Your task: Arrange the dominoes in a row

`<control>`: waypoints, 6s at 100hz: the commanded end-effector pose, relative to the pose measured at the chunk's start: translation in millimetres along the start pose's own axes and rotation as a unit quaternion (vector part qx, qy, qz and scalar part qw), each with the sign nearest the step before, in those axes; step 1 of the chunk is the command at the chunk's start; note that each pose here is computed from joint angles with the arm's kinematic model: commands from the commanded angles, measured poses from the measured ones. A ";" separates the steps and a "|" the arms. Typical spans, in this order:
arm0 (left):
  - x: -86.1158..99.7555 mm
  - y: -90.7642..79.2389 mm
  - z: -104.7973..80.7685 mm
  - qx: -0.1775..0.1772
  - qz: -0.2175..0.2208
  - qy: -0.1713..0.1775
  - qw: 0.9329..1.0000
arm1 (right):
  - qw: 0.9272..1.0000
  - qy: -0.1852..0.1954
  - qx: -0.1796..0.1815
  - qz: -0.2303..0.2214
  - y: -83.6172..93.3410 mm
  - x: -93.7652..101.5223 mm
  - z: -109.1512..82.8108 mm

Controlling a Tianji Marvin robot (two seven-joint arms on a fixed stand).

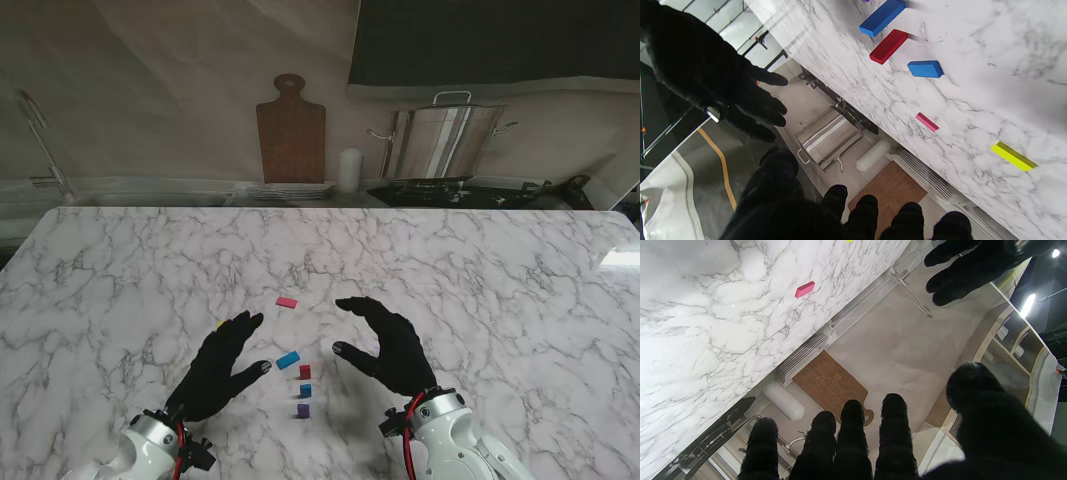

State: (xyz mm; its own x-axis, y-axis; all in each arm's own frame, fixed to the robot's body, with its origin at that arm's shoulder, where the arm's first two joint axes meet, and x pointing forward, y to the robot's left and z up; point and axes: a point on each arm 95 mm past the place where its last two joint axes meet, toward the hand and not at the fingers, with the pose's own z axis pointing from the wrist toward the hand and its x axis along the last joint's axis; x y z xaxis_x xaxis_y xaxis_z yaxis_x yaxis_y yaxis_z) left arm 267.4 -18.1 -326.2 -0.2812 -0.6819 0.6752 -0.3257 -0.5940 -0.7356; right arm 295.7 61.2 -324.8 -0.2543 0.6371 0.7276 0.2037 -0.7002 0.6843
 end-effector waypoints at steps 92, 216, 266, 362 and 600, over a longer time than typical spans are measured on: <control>-36.8 -2.5 79.9 -0.192 0.272 -0.013 0.943 | 0.999 -0.018 -0.020 0.036 14.8 -4.3 -1.1; -50.9 29.9 114.4 -0.189 0.359 0.000 0.914 | 0.999 -0.021 -0.015 0.041 16.5 -5.1 -1.3; -46.0 30.8 112.5 -0.183 0.326 -0.004 0.928 | 0.999 -0.020 -0.012 0.040 15.3 -4.4 -1.3; -42.8 38.6 116.4 -0.191 0.330 -0.003 0.924 | 0.999 -0.022 -0.014 0.040 15.8 -6.8 0.0; -42.2 37.5 110.5 -0.183 0.380 0.009 0.907 | 0.999 -0.022 -0.012 0.042 14.2 -6.7 0.0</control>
State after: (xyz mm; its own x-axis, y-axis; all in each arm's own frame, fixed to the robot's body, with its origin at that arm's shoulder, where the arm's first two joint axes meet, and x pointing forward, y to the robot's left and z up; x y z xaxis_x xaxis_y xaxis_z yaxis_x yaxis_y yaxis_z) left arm 369.3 -62.4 -381.2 -0.5732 -0.8193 -0.0148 -0.2843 0.2158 -0.9341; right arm 301.5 46.6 -317.6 -0.2033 0.5890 0.7821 0.1943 -0.7587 0.6218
